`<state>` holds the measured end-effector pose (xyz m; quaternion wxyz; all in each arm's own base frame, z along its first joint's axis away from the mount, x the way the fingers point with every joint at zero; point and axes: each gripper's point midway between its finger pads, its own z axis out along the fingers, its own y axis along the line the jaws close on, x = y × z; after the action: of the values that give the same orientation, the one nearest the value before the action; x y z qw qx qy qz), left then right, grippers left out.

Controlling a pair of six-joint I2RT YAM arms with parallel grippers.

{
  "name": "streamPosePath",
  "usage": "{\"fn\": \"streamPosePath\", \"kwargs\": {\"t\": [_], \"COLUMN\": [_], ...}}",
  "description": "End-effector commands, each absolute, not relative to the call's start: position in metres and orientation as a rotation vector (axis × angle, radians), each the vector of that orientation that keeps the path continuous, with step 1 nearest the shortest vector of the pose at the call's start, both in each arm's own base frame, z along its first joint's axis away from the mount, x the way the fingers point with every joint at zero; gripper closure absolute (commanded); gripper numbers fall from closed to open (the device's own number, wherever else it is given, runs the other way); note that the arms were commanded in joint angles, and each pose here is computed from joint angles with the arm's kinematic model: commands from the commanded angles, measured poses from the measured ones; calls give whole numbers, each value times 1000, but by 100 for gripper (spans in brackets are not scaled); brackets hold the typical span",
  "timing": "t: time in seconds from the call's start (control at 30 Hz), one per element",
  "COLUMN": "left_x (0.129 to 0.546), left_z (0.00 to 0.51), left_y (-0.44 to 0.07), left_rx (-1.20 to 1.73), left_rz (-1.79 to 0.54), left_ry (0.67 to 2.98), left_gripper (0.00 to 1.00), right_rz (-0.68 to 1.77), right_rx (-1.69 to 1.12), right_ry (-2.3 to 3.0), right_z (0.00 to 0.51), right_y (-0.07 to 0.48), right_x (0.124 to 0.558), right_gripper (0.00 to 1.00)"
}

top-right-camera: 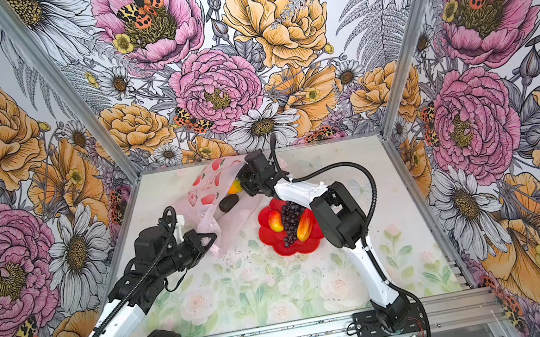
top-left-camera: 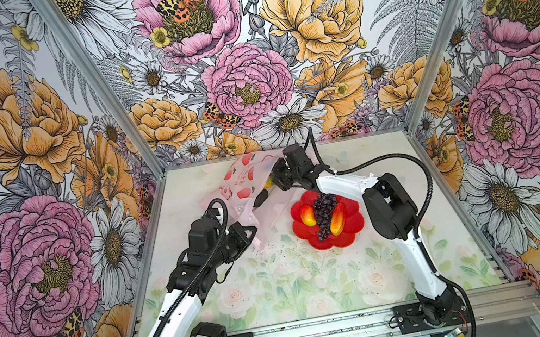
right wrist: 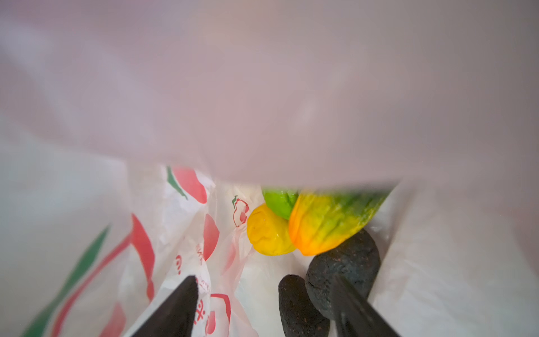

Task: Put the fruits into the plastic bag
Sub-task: 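Carry the papaya into the bag held by the left gripper and release, then withdraw the right gripper from the bag to above the red-yellow mango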

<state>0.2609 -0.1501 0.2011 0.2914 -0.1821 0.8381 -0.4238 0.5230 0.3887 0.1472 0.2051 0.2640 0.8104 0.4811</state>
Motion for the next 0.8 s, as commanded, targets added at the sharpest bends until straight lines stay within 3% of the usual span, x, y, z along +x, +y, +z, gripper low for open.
{"fn": "streamPosePath", "kwargs": {"t": [0.0,0.23,0.53,0.77], "left_x": [264,269,276,285], "left_z": [217,224,230,234], "left_y": [-151,-150,-147,-148], "left_rx": [-462,-465,-481,-482], "left_rz": [-1177,-1194,-1166,-1157], "left_ry": [2192,2161,2139,2126], "left_gripper": [100,100,100,100], "right_rz": [1380,1331,1234,994], "right_rx": [711,589,353,226], "right_ry": [2179,2308,2594,2760], "right_z": [162,169,160,155], "right_y": [389,380,363,318], "right_x": [536,492,378,310], "right_gripper": [10,10,12,18]}}
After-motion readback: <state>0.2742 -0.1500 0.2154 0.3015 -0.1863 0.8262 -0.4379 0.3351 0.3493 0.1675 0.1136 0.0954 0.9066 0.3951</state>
